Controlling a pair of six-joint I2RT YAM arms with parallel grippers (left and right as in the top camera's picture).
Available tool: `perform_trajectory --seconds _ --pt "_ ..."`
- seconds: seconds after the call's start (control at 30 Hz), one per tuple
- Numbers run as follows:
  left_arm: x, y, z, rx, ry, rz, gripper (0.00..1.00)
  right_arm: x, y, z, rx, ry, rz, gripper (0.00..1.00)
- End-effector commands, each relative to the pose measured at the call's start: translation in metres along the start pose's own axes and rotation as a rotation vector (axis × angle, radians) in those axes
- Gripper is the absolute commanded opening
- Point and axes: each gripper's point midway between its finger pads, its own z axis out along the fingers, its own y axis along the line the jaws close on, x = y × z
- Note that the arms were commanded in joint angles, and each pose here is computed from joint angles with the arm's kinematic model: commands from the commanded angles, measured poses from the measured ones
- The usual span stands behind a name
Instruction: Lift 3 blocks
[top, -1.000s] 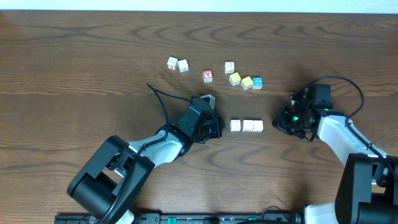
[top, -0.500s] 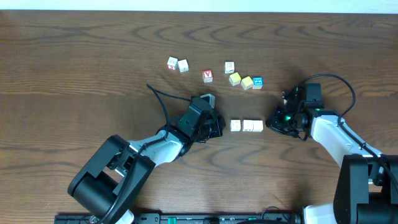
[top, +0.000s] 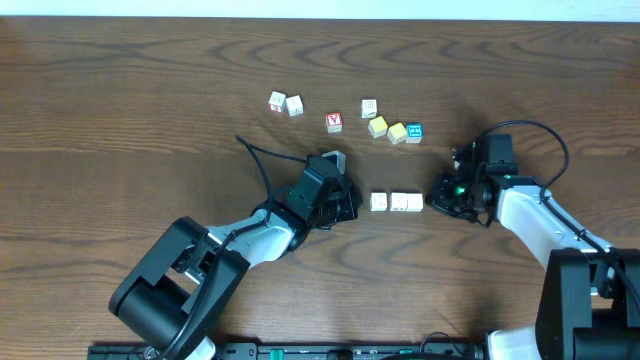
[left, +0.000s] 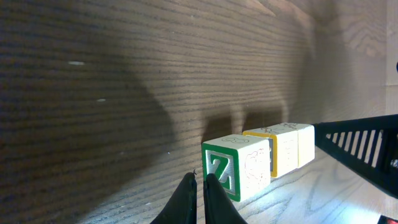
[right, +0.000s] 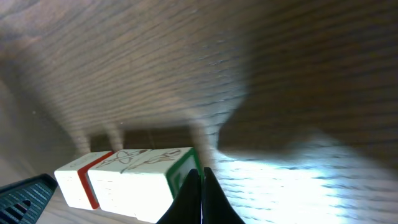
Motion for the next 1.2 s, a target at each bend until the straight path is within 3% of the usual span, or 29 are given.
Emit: perform_trajectory --seconds 0.0,1.17 --pt "0.0015 0.0062 0.0034 -0.019 0.000 -0.006 0.08 0.0081 0.0012 0.0053 0.011 0.015 0.005 0.01" --pt "0.0025 0.0033 0.0057 -0.034 -0.024 0.014 0.08 0.0054 0.0023 0.0060 0.003 0.002 -0.002 0.01"
